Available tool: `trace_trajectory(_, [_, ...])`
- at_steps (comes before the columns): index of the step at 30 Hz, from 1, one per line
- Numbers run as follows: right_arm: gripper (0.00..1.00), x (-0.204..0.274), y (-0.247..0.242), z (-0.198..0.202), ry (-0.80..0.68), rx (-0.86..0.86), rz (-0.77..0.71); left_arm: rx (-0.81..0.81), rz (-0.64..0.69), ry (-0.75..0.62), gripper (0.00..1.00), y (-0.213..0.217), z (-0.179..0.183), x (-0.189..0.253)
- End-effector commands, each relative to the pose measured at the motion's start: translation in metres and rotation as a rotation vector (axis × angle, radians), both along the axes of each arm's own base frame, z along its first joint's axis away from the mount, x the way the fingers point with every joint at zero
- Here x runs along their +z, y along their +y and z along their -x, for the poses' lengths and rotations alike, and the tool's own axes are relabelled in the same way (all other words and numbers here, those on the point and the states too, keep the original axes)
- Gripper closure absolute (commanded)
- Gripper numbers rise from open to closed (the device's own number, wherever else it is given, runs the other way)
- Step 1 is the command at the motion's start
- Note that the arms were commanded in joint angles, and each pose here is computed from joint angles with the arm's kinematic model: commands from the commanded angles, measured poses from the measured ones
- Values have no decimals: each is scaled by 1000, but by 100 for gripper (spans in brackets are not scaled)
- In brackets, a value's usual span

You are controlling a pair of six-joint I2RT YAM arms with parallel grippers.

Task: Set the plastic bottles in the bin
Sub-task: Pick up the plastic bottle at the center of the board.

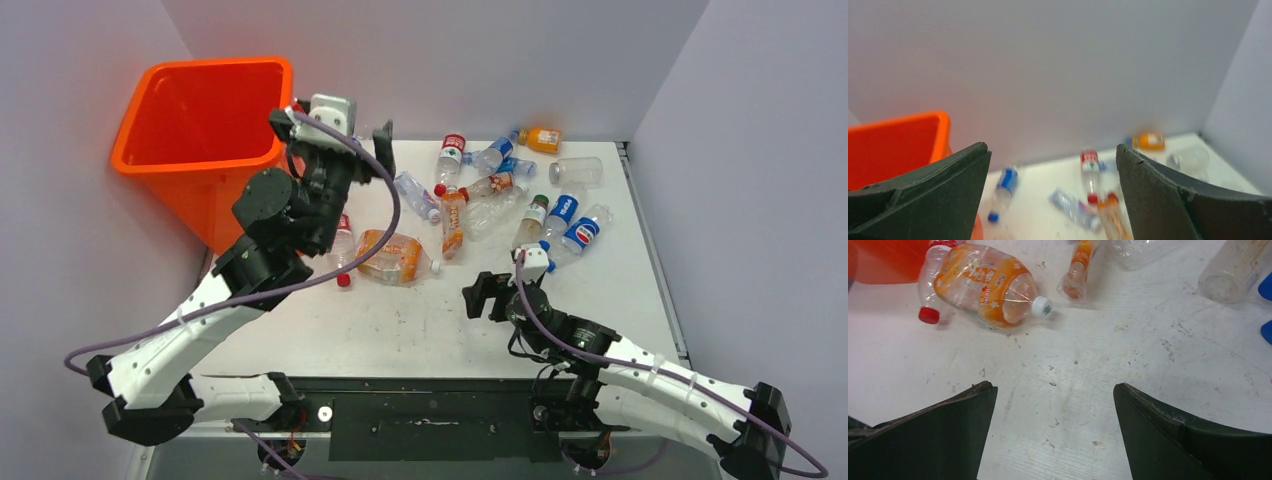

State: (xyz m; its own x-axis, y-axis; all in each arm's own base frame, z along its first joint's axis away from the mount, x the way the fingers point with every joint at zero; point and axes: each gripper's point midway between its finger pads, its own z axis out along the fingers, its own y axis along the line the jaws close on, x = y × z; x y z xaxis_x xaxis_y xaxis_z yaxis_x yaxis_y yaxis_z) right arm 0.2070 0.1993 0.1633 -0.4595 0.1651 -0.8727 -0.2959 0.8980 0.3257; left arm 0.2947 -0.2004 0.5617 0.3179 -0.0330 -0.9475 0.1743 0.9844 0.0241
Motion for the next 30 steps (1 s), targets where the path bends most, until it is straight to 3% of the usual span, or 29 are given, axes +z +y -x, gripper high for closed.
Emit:
trace_trajectory(1, [10,-3,-8,-21,25,-124,-45,-166,-118,417,4,-19,21,-161])
trace_trajectory(3, [10,-8,-13,-32,37,-156,-68,-226,-162,508,4,-16,38,-216])
trace_trajectory(6, [10,-6,-13,-49,14,-158,-115,-268,-139,550,4,-2,58,-259])
trace_trajectory(11, [8,-2,9,-87,-14,-150,-118,-328,-10,456,4,19,79,-273])
trace_trajectory(15, [0,-8,28,-122,18,-162,-108,-299,53,420,4,36,84,-283])
trace_trajectory(21, [7,-26,39,-165,53,-173,-79,-257,111,396,4,54,91,-278])
trace_trajectory(30, [30,-58,55,-202,121,-135,-13,-273,110,403,4,52,95,-278])
